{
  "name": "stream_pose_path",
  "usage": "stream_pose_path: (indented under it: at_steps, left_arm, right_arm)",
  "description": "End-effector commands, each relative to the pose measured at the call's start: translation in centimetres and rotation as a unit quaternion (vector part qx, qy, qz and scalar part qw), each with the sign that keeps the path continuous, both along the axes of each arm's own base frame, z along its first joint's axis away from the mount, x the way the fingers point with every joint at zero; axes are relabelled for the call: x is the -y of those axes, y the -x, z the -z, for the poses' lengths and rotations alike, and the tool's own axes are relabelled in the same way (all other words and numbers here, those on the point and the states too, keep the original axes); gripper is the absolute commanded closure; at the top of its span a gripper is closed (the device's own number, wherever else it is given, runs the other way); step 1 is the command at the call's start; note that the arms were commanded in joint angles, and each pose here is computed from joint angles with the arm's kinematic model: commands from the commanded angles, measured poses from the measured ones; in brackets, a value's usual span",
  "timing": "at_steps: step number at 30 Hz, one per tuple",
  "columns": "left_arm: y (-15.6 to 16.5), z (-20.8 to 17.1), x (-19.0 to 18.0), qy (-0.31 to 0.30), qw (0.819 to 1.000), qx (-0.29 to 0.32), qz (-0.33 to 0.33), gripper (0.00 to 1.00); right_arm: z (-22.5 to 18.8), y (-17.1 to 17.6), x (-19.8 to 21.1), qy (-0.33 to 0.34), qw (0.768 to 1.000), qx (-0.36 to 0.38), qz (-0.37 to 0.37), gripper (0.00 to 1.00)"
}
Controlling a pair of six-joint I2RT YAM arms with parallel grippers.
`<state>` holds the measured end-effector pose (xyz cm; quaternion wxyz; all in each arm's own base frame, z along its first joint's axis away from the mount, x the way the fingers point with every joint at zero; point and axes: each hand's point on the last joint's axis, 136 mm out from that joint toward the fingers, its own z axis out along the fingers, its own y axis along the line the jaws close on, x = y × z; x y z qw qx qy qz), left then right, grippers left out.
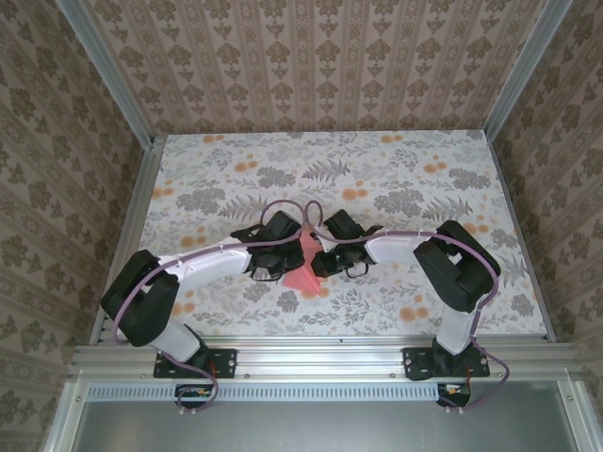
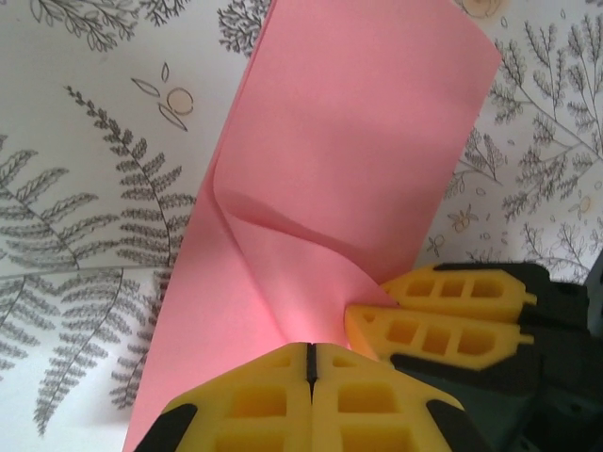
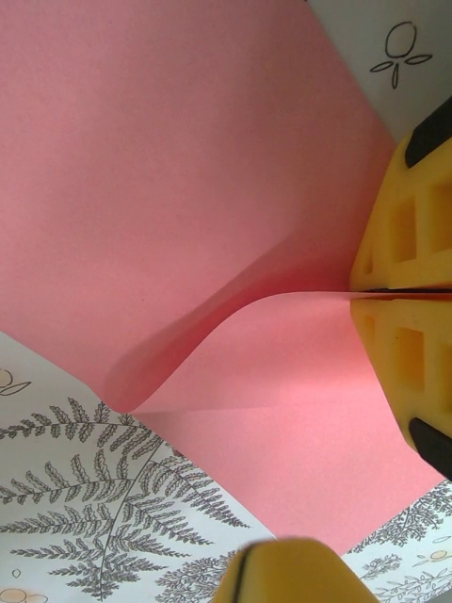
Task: Fold a paper plane with a square sheet of paper (pick it up from the middle)
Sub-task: Fold the triangle a second time at the center of the table.
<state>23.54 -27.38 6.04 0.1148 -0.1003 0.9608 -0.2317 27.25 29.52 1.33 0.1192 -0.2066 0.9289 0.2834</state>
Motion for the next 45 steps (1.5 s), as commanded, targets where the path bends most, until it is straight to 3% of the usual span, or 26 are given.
stream_pose_path:
  at_steps: [1,8,45]
  left_arm:
    - [-0.3,0.8,-0.1,0.019,0.999,-0.017,-0.026,0.95]
    - [0.1,1.4,-1.1,0.01,0.999,-0.025,-0.039,0.96]
    - [4.5,5.6,-3.7,-0.045,0.995,-0.078,-0.042,1.0]
  right_arm:
    - [2.4,1.2,1.4,0.033,0.999,-0.038,0.016,0.89]
    - [0.2,1.5,-0.1,-0.026,0.999,-0.038,0.01,0.89]
    - [-2.0,2.3,-1.6,-0.07,0.996,-0.054,-0.011,0.87]
